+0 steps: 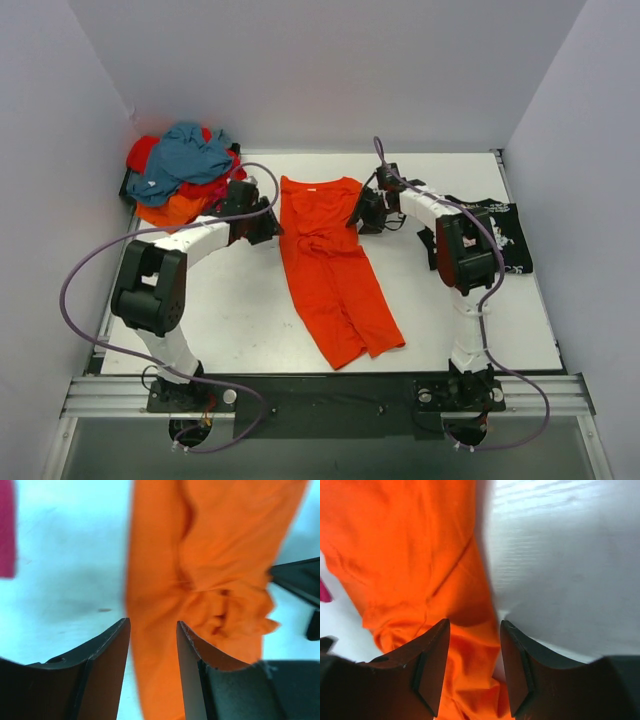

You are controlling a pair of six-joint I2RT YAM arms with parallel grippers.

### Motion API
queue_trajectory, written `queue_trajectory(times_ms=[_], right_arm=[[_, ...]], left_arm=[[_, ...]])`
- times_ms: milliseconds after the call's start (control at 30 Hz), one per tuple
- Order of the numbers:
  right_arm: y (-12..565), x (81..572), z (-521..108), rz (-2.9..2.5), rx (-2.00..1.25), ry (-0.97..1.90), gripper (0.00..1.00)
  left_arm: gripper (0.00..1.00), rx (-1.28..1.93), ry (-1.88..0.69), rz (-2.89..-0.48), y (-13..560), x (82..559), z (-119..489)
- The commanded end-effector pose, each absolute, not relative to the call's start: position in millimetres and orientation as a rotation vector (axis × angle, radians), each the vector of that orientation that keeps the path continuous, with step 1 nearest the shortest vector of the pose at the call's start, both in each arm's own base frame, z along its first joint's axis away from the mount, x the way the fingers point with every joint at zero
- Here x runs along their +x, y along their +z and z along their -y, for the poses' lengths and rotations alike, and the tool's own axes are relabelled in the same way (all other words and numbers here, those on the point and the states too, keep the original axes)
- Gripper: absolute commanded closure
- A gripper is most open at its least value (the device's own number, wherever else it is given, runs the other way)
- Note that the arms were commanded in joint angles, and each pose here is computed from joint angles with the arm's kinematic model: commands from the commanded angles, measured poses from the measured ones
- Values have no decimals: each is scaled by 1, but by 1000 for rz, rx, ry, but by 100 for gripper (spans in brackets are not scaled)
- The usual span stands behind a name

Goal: Fold and stack the t-shirts
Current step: Rotate the tshirt 90 degrees

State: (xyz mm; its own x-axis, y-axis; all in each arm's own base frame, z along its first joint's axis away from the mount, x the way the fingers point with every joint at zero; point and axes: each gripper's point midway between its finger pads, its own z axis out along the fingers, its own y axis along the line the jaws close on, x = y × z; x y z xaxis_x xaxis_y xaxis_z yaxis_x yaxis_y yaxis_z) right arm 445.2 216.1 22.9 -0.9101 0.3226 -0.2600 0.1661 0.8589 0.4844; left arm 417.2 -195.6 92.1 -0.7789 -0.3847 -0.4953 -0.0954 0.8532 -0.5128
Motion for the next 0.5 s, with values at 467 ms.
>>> queue_trajectory(times_ms=[467], right_arm=[[11, 470, -217, -2771, 486, 673, 100]], left_arm=[[54, -511, -668, -2477, 15, 454, 184]])
